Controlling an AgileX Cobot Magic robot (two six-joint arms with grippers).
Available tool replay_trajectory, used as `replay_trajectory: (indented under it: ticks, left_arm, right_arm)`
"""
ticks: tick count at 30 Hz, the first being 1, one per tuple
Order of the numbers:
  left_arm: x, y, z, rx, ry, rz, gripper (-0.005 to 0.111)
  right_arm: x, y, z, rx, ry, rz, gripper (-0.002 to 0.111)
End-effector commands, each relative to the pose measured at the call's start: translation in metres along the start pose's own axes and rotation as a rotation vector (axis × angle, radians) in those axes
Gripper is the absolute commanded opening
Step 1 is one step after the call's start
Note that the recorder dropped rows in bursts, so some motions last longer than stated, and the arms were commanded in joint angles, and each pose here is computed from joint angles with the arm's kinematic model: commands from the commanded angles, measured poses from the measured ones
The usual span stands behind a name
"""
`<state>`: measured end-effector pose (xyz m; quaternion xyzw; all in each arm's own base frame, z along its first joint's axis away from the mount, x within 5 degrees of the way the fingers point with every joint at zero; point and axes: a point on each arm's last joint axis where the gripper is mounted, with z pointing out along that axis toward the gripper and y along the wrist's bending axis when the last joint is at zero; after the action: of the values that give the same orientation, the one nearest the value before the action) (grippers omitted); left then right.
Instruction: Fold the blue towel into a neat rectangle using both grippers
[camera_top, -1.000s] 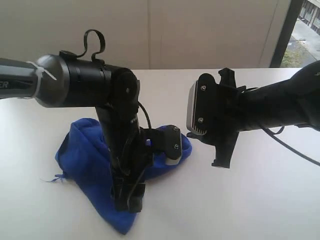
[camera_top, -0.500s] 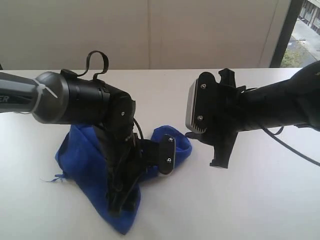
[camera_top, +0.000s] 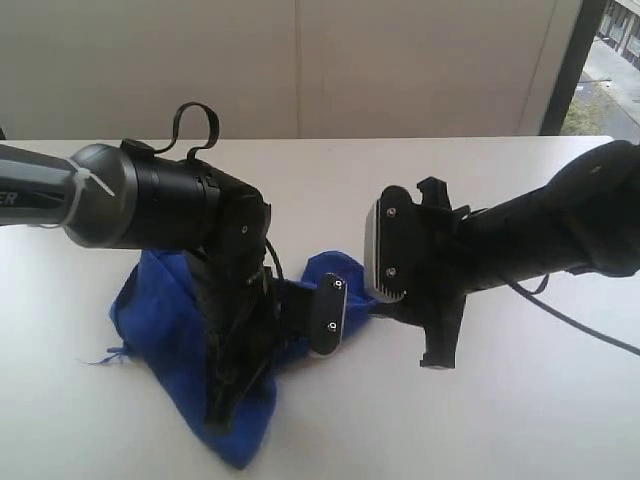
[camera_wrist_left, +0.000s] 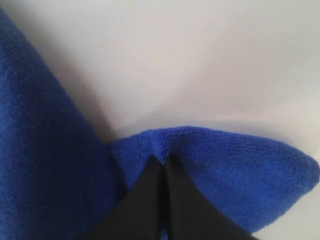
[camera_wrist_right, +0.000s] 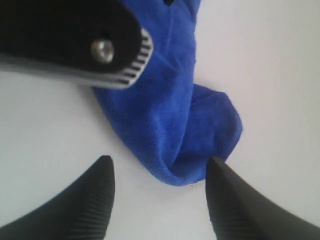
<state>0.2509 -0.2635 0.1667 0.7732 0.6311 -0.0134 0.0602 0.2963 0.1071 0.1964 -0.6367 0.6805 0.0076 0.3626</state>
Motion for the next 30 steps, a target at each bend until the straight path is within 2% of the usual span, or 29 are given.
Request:
replay_trajectory:
  ticks: [1,5,8,13,19,23,28,30]
  left_arm:
    - [0.005,-0.008,-0.014,0.036,0.037,0.016,0.000]
    - [0.005,-0.010,-0.028,0.009,0.019,0.017,0.000]
    - [0.005,-0.010,-0.039,-0.017,0.001,0.018,0.000]
    - [0.006,-0.012,-0.052,-0.045,-0.018,0.019,0.000]
    - [0.008,-0.016,-0.063,-0.056,-0.026,0.020,0.000]
    - [0.011,-0.021,-0.071,-0.037,-0.014,0.021,0.000]
    - [0.017,-0.025,-0.088,-0.067,0.004,0.032,0.000]
    - [0.021,-0.026,-0.094,-0.086,0.028,0.043,0.000]
  right_arm:
    - [0.008,0.005,0.014,-0.051,0.027,-0.030,0.052]
    - [0.014,0.008,0.030,-0.088,0.048,-0.026,0.051]
    - [0.014,0.013,0.043,-0.110,0.079,-0.081,0.050]
    - [0.007,0.013,0.059,-0.027,0.137,-0.136,0.050]
    - [-0.003,0.008,0.075,-0.009,0.135,-0.154,0.047]
    - [-0.001,0.006,0.083,-0.003,0.144,-0.151,0.032]
    - [0.000,0.001,0.083,0.043,0.163,-0.084,0.000]
    - [-0.002,-0.001,0.080,0.066,0.161,-0.050,0.000]
